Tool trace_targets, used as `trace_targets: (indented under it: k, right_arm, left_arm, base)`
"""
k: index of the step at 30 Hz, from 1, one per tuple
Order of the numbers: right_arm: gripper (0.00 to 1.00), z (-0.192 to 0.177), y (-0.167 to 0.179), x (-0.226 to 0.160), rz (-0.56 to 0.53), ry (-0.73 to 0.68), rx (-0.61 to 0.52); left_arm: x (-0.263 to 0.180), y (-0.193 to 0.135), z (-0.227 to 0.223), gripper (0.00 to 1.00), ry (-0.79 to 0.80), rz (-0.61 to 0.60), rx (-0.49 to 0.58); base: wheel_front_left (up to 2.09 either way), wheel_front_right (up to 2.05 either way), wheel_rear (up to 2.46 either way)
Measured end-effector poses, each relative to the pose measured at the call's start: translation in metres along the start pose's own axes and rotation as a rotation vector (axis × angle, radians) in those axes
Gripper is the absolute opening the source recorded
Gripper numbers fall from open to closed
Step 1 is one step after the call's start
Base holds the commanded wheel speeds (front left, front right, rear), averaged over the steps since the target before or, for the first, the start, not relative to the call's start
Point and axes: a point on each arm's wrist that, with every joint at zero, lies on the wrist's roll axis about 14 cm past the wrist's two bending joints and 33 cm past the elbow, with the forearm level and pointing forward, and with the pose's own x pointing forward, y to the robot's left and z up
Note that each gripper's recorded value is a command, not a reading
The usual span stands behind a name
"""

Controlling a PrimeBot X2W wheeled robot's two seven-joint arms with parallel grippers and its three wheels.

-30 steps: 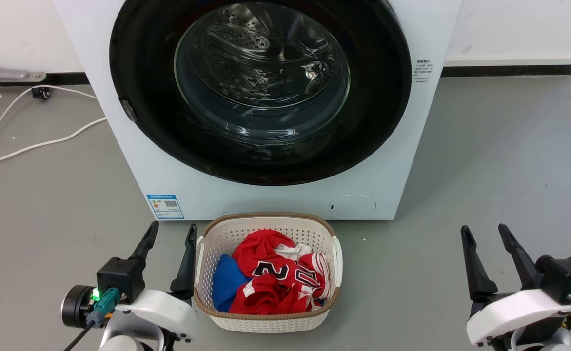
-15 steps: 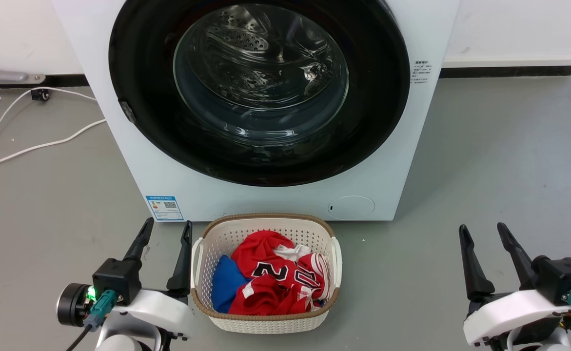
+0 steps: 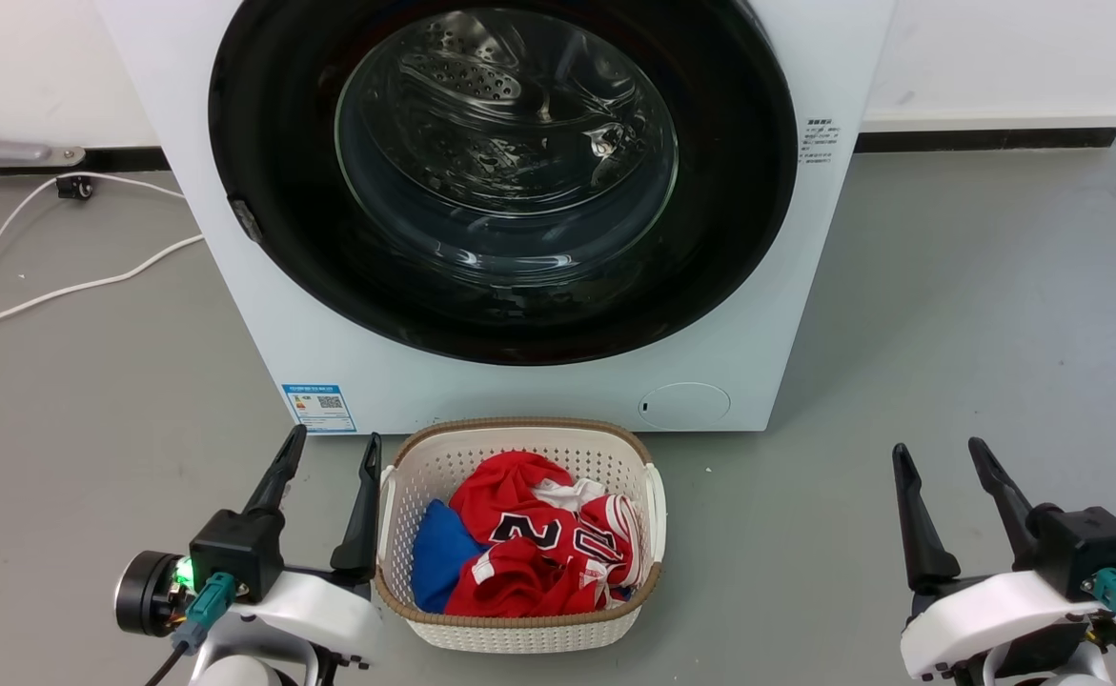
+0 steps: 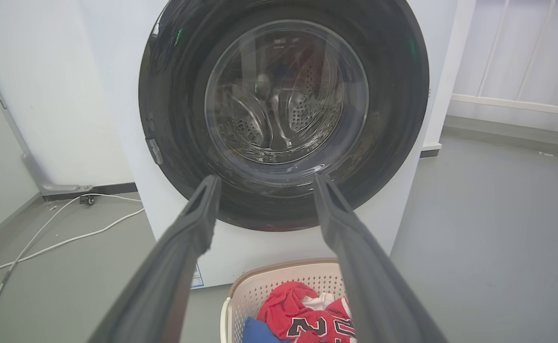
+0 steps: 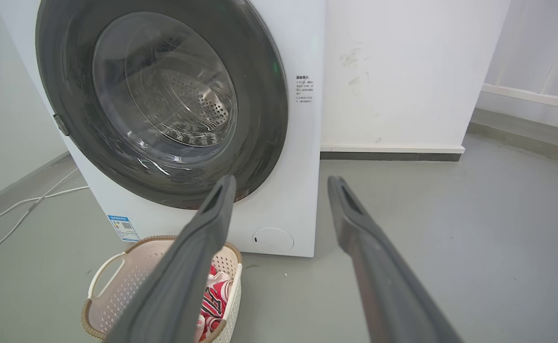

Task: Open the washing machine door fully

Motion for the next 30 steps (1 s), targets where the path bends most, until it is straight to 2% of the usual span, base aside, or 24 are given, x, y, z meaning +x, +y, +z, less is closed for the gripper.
trace_targets:
  k: [21,22,24,25,28,30]
  right_arm:
    - [1.00,-0.004,0.000,-0.001,-0.003,0.012,-0.004]
    - [0.60,-0.004,0.000,-0.001,-0.004,0.012,0.002]
    - [0.09,-0.004,0.000,-0.001,-0.004,0.011,0.008]
    - [0.00,-0.004,0.000,-0.001,-0.005,0.011,0.011]
    - [0.00,-0.004,-0.002,-0.001,-0.011,0.012,0.023]
    - [0.00,-0.007,-0.007,-0.002,-0.031,0.023,0.072]
  left_arm:
    - [-0.002,0.004,-0.011,1.00,0.027,0.021,-0.040]
    - [-0.002,0.005,-0.012,1.00,0.029,0.023,-0.041]
    - [-0.002,0.005,-0.013,1.00,0.030,0.027,-0.044]
    - [-0.002,0.005,-0.013,1.00,0.031,0.028,-0.046]
    - [-0.002,0.006,-0.013,1.00,0.032,0.032,-0.046]
    - [-0.002,0.007,-0.014,1.00,0.033,0.034,-0.045]
  base:
    - [0.00,0.00,0.00]
    - [0.00,0.00,0.00]
    - [0.00,0.00,0.00]
    - [0.00,0.00,0.00]
    - [0.00,0.00,0.00]
    - [0.00,0.00,0.00]
